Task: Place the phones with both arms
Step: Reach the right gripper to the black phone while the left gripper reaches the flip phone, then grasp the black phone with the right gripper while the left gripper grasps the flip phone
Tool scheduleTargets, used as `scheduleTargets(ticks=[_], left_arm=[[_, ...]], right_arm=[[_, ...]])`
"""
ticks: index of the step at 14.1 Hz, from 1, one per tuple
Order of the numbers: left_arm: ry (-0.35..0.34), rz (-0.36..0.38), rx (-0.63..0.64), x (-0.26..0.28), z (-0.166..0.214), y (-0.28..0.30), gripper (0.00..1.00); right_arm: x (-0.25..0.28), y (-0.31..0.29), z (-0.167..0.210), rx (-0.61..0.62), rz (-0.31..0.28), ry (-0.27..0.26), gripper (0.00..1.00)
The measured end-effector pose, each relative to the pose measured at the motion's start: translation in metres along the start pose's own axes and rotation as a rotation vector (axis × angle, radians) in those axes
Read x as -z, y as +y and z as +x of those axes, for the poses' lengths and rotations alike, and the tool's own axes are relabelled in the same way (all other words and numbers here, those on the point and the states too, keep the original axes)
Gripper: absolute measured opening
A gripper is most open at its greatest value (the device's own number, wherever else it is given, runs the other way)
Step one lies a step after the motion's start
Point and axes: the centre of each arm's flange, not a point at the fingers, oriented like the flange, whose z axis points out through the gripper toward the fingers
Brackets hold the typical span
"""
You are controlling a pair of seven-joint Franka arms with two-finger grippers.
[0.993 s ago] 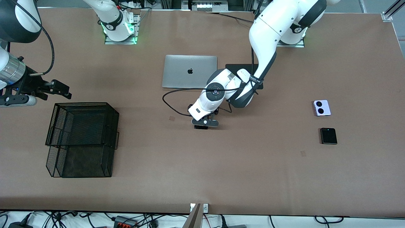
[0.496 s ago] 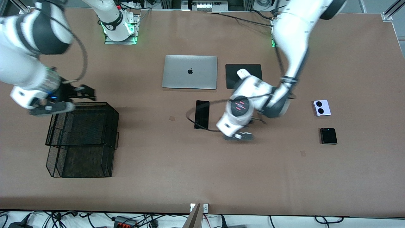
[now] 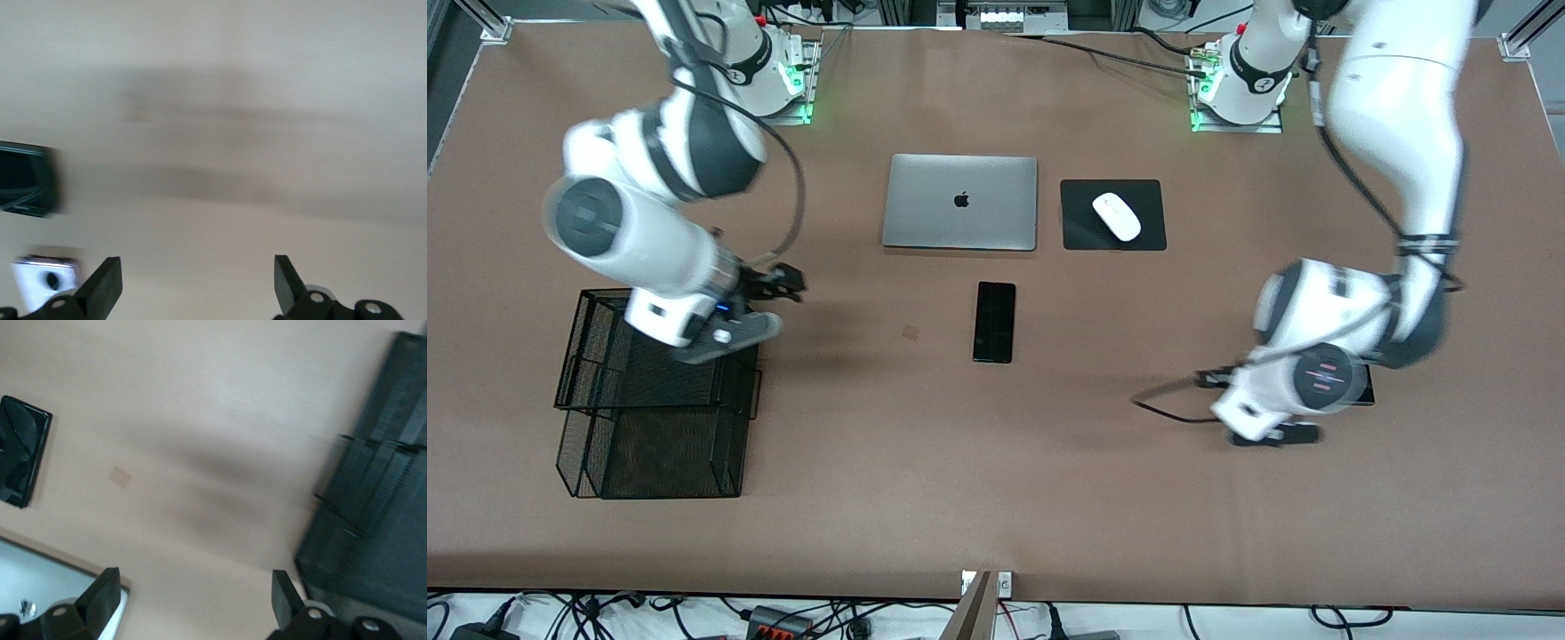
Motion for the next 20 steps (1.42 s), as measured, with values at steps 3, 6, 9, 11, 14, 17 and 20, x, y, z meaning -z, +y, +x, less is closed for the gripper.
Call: scheduleTargets(ticks=[3,6,9,11,14,17,20], left_arm=[[-0.003,-0.007,-0.006,-0.027,0.016,-0.094,1.00],[0.107,-0.046,-0.079,-0.073,0.025,-0.150,1.00],[0.157,-0.063,-0.136,-0.115,0.021,-0.168,1.00],[0.164,-0.066,-0.153,-0.126,0.018,-0.167,1.00],[0.156,-0.066,-0.183,-0.133,0.015,-0.173,1.00],[0.146,-0.069,-0.196,-0.139,0.012,-0.178,1.00],[0.144,-0.070,-0.194,-0.140,0.011,-0.181,1.00]], right_arm=[[-0.059,-0.076,0.026,-0.056,-0.015,-0.006,1.00],[-0.101,-0.153,0.037,-0.145,-0.024,0.019,1.00],[-0.132,-0.203,0.041,-0.218,-0.001,0.097,1.00],[-0.157,-0.232,0.038,-0.273,0.015,0.131,1.00],[-0.195,-0.259,0.030,-0.314,0.015,0.129,1.00],[-0.216,-0.282,0.029,-0.352,0.024,0.139,1.00],[-0.227,-0.293,0.030,-0.365,0.026,0.141,1.00]])
